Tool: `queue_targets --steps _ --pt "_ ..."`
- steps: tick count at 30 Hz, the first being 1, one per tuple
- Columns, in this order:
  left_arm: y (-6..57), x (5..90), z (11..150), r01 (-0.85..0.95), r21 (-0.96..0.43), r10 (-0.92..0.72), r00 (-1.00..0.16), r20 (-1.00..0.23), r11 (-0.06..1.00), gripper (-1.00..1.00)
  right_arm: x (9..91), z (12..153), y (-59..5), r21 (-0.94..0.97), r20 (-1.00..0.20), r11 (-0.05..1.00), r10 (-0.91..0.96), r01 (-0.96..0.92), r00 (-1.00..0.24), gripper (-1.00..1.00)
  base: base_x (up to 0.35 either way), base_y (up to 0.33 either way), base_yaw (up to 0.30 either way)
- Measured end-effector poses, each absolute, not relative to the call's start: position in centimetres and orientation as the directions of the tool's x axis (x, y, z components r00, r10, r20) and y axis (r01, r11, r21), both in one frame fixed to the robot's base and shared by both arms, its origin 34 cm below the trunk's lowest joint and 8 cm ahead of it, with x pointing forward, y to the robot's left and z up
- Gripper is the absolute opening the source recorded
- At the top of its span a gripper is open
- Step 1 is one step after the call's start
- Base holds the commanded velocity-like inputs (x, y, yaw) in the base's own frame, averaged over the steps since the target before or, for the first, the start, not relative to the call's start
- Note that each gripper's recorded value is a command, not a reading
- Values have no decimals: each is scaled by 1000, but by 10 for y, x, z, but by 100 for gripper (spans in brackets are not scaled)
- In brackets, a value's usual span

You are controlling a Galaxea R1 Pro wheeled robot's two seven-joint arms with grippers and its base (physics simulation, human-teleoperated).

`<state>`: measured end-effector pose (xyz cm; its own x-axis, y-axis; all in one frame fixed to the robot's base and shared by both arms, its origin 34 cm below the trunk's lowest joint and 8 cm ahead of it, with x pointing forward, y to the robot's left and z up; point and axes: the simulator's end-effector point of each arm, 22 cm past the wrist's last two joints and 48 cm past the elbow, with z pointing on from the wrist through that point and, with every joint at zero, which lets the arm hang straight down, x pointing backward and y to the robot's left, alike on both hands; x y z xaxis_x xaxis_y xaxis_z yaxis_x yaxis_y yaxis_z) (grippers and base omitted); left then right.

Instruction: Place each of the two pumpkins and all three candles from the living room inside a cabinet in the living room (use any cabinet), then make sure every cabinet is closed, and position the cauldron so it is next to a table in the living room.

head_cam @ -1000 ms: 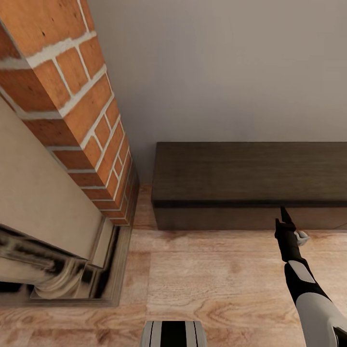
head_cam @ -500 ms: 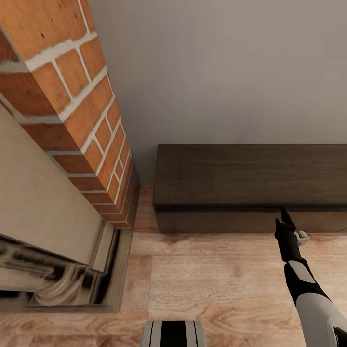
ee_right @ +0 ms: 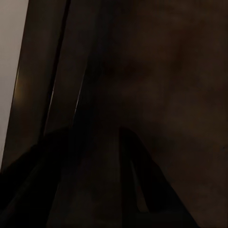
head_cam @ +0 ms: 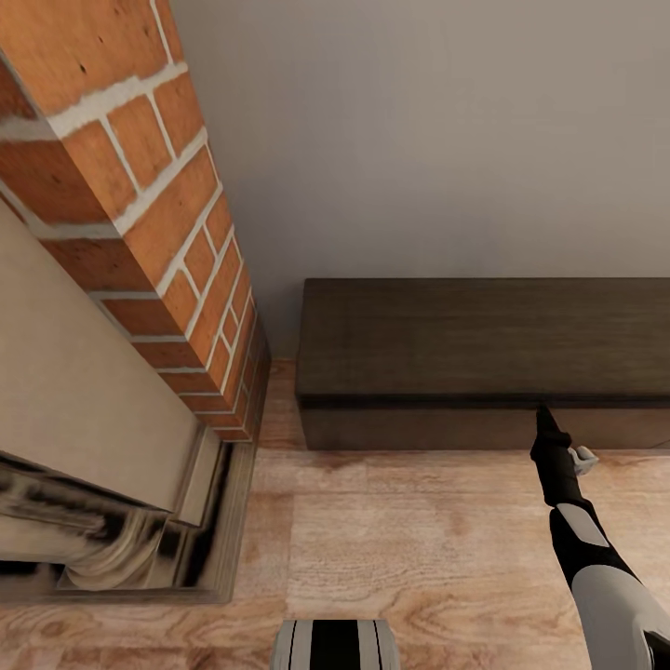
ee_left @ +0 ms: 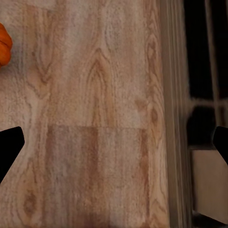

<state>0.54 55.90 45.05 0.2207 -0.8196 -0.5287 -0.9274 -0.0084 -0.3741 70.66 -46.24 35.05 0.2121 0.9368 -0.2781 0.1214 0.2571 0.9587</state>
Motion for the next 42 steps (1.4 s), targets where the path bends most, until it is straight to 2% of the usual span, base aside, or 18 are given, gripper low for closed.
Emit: queue_targets --steps 42 --pt "559 5 450 -928 -373 -819 222 -529 -10 100 713 363 -458 957 -289 277 935 85 206 -100 -13 0 0"
